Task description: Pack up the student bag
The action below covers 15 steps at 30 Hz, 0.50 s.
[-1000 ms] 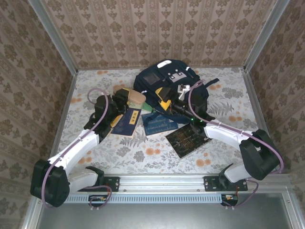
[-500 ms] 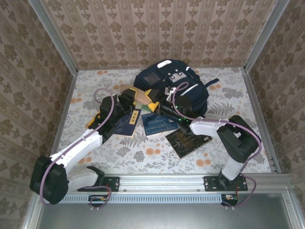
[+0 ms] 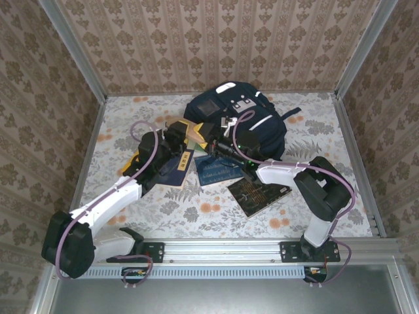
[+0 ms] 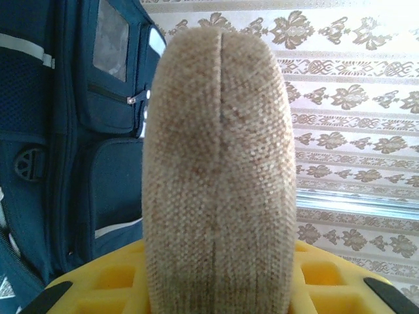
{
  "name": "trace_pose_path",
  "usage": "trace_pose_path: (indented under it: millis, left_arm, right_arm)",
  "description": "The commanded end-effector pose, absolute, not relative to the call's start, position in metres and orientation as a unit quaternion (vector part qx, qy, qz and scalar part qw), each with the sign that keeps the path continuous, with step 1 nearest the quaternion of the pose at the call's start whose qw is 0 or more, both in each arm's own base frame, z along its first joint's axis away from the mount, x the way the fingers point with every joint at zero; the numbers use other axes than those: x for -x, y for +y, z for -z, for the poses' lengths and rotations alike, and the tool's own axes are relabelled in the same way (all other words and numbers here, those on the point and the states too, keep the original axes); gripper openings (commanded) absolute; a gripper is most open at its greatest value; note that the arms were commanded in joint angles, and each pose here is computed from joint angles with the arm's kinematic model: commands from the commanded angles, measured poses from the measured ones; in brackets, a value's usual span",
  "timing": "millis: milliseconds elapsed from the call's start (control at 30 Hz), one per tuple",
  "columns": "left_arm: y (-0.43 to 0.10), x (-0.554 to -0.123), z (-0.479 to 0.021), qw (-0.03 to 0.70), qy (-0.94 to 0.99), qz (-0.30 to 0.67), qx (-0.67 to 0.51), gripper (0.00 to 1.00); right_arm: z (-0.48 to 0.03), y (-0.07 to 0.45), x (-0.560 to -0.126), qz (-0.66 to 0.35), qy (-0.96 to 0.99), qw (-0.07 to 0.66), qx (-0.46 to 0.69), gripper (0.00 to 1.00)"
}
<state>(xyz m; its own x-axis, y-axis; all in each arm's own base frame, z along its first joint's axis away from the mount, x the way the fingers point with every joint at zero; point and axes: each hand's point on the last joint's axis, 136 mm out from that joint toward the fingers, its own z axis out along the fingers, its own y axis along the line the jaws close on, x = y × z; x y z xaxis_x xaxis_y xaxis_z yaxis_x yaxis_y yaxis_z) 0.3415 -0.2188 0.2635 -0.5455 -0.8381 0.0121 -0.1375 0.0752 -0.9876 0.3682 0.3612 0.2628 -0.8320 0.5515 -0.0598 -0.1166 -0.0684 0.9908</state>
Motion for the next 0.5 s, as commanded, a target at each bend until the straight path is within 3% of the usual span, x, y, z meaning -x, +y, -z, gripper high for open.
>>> trace_pose_path:
  millis: [0, 67, 233, 467]
  left_arm:
    - [-0.223, -0.341, -0.279, 0.310, 0.660, 0.583, 0.358, 0.27]
    - [-0.223, -0.341, -0.279, 0.310, 0.662, 0.581, 0.357, 0.34]
    - [-0.224, -0.340, -0.282, 0.322, 0.687, 0.558, 0.335, 0.64]
    - [-0.216, -0.340, -0.294, 0.378, 0.757, 0.472, 0.248, 0.77]
  right_arm:
    - [-0.286, 0.365, -0.364, -0.736, 0.614, 0.245, -0.146, 0.41]
    - [-0.285, 0.363, -0.364, -0.734, 0.615, 0.247, -0.150, 0.39]
    - [-0.277, 0.351, -0.371, -0.724, 0.619, 0.253, -0.168, 0.39]
    - [-0.258, 0.298, -0.389, -0.693, 0.626, 0.285, -0.219, 0.39]
